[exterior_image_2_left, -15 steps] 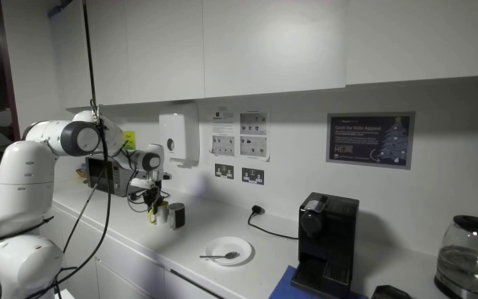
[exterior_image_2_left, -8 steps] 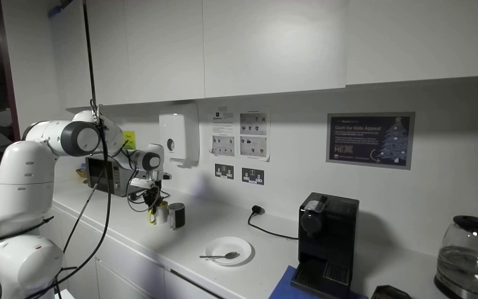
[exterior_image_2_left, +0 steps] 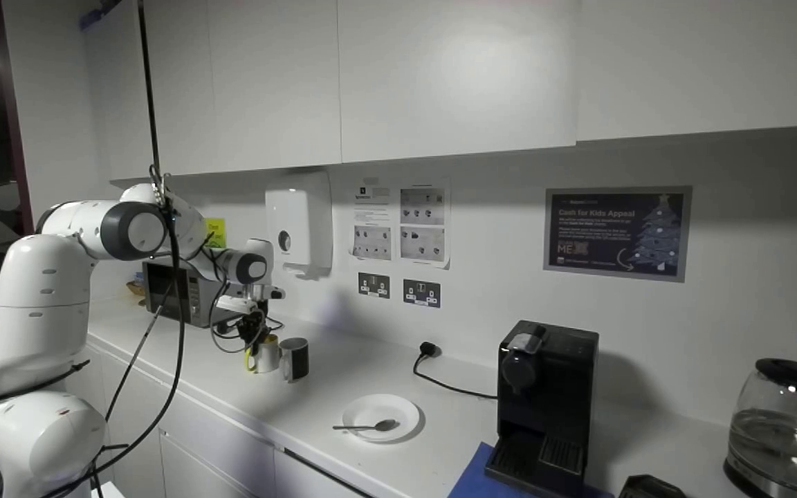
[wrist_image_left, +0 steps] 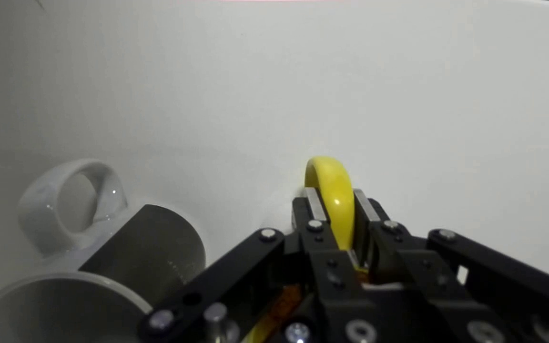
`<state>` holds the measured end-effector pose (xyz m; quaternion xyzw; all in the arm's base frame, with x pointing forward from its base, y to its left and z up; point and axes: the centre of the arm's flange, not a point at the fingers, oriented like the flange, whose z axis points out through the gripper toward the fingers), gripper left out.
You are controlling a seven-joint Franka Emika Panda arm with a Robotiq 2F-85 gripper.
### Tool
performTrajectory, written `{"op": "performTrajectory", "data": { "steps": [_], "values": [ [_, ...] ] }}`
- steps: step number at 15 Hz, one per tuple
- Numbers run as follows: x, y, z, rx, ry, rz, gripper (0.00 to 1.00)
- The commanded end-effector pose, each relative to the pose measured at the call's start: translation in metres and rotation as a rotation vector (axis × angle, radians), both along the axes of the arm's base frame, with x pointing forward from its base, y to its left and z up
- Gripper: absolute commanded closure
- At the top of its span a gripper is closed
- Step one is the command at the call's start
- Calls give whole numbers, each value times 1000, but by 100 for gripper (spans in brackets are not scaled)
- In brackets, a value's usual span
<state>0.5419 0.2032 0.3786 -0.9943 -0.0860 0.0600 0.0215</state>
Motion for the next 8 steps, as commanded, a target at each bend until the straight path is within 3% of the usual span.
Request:
{"op": "performTrajectory", "data": {
  "steps": [1,8],
  "values": [
    [-13,-4,28,53,-3,40,95],
    [-27,-21,50,170,-30,75,95]
  ]
}}
